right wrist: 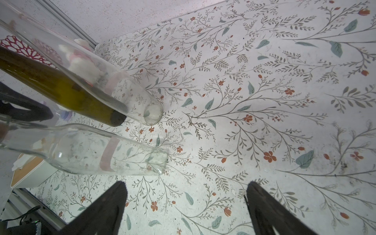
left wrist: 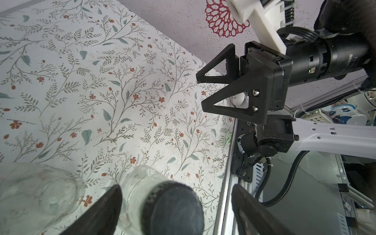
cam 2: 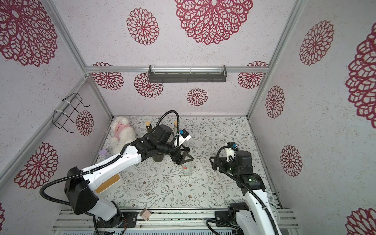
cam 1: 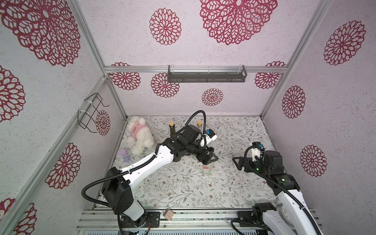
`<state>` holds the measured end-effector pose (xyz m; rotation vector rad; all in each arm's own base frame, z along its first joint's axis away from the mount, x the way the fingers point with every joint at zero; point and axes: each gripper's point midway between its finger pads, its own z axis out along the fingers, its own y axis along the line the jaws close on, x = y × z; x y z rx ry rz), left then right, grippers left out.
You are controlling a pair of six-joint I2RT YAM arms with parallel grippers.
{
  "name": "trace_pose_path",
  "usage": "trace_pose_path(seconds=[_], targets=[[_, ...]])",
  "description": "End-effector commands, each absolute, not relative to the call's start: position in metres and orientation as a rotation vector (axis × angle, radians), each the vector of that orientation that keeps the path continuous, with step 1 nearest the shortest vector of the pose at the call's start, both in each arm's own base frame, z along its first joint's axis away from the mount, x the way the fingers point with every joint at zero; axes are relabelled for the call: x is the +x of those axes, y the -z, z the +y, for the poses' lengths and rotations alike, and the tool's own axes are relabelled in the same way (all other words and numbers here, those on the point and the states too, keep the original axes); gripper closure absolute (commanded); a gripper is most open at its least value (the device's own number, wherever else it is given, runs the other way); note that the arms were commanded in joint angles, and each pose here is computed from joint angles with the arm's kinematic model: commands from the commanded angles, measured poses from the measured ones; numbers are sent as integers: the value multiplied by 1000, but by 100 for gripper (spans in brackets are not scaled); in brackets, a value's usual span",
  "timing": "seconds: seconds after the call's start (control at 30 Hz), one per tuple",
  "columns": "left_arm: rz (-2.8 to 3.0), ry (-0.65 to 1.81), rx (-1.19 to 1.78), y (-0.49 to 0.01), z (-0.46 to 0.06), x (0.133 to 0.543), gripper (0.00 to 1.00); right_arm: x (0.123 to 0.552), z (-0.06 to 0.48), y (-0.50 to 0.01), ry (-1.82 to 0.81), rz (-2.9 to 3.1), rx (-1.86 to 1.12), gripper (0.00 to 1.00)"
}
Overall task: Remove the label from the bottle
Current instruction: Adjust the bottle at the center of the board.
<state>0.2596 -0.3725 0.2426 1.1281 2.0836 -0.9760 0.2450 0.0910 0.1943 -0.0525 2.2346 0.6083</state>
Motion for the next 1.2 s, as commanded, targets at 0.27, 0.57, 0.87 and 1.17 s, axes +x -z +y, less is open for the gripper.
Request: trace_pose_path(seconds=[0.27,0.57,0.87,1.17], targets=[[2059,943,1140,-246,-370,265,19,245,91,-192,-617,2233,-54,6],[2060,929,1154,-245,-376,272,25,244,90,-185,-603,2249,-53,6],[2070,919,1164,-239,-379,276,29,242,88,-182,-589,2252,-51,6],[2065,891,1154,-241,-377,278,46,240,87,-182,-587,2248,-44,6]])
